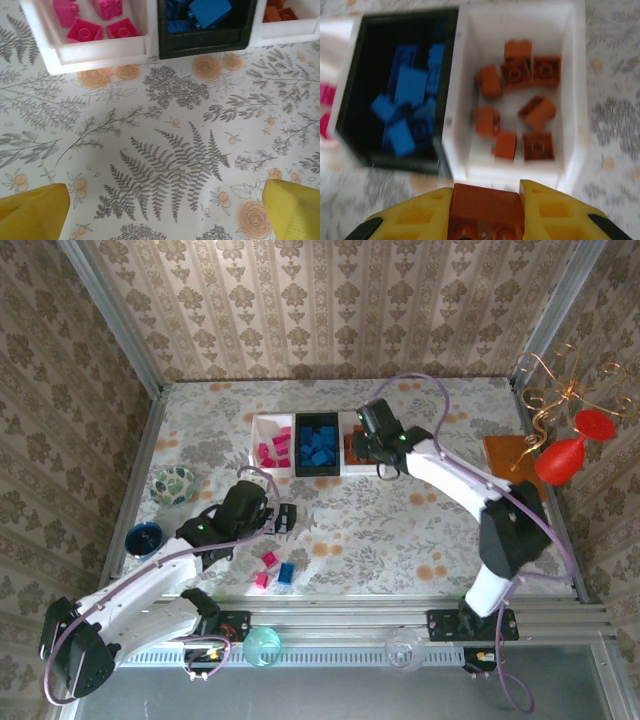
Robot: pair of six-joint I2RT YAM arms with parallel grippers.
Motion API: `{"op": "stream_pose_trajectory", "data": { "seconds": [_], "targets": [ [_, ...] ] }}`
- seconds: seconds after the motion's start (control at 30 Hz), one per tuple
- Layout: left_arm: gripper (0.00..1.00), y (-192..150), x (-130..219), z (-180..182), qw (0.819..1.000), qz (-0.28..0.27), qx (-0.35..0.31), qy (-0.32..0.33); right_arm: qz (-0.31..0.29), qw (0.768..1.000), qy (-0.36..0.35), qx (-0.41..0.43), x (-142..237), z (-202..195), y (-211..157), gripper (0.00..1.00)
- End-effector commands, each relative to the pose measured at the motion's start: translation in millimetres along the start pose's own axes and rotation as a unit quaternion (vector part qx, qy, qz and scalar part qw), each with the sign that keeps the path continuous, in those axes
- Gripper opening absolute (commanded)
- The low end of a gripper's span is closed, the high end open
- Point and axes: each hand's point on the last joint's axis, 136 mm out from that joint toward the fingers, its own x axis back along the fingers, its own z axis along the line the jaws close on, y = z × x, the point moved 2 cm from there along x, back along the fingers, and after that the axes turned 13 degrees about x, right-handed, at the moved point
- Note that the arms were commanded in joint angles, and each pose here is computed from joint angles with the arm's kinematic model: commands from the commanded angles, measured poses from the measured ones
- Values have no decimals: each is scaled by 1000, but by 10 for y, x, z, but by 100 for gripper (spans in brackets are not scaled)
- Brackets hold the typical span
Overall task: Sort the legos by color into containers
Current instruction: Place the lego in the container.
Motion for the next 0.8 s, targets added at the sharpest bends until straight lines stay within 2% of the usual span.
{"op": "stream_pose_trajectory", "data": {
  "seconds": [0.0,0.07,0.1,0.2,0.27,0.43,0.57,0.77],
  "targets": [
    [99,-23,69,153,999,13,23,41,-1,999,-46,7,-394,-148,194,23],
    [99,-87,82,218,998,25,30,54,6,998,-58,7,-577,-172,277,25],
    [99,-124,89,253,997,31,35,60,7,998,-60,7,-653,-177,322,29],
    [98,-246,96,327,995,54,47,65,9,998,-57,6,-707,-161,434,58],
    [95,-345,80,359,994,71,58,65,0,999,-44,5,-645,-113,475,66],
    [84,-689,-82,345,986,139,85,45,-12,1000,-25,1,-388,-87,360,68],
    [75,-825,-153,352,980,180,67,53,-17,1000,-12,-14,-212,-113,204,68],
    [79,-1111,-129,484,963,249,51,87,-25,999,-5,-20,4,-157,89,68]
  ]
}}
